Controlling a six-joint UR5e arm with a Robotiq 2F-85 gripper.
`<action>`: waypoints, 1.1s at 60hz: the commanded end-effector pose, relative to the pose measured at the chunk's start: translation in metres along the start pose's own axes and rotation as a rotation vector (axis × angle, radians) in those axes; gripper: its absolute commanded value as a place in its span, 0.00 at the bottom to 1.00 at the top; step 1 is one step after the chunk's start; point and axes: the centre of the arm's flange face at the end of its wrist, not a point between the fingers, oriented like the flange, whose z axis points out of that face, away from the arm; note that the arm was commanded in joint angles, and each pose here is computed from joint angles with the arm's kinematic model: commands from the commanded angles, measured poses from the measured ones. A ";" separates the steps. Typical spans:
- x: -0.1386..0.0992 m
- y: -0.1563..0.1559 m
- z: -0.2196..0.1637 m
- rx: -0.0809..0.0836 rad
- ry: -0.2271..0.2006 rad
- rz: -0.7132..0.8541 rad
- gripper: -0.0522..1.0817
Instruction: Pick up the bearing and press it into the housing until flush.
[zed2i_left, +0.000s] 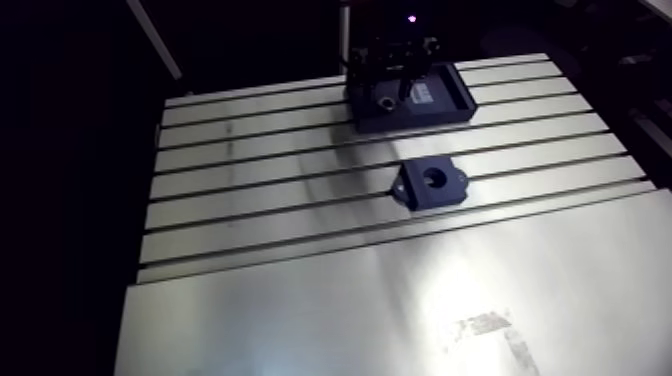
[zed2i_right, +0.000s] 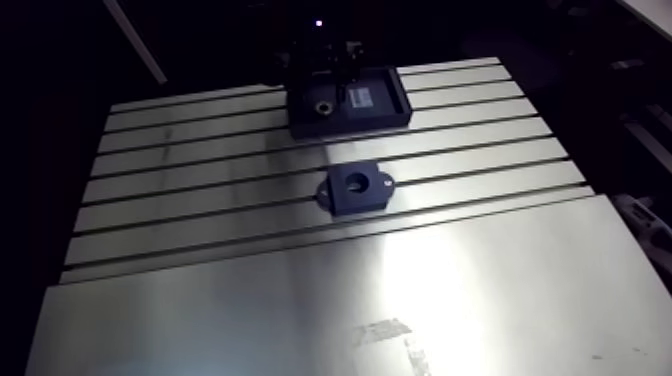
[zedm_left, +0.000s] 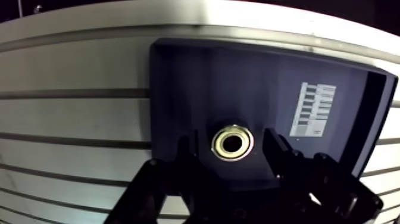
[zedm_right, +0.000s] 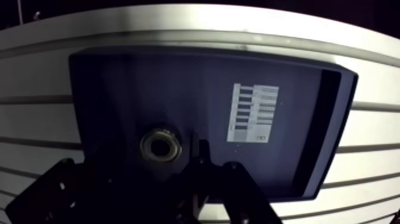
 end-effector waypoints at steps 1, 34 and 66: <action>-0.001 -0.001 0.003 0.002 -0.004 0.000 0.35; -0.001 0.000 0.003 0.001 -0.006 0.002 0.40; -0.001 -0.001 0.004 0.001 -0.006 0.000 0.46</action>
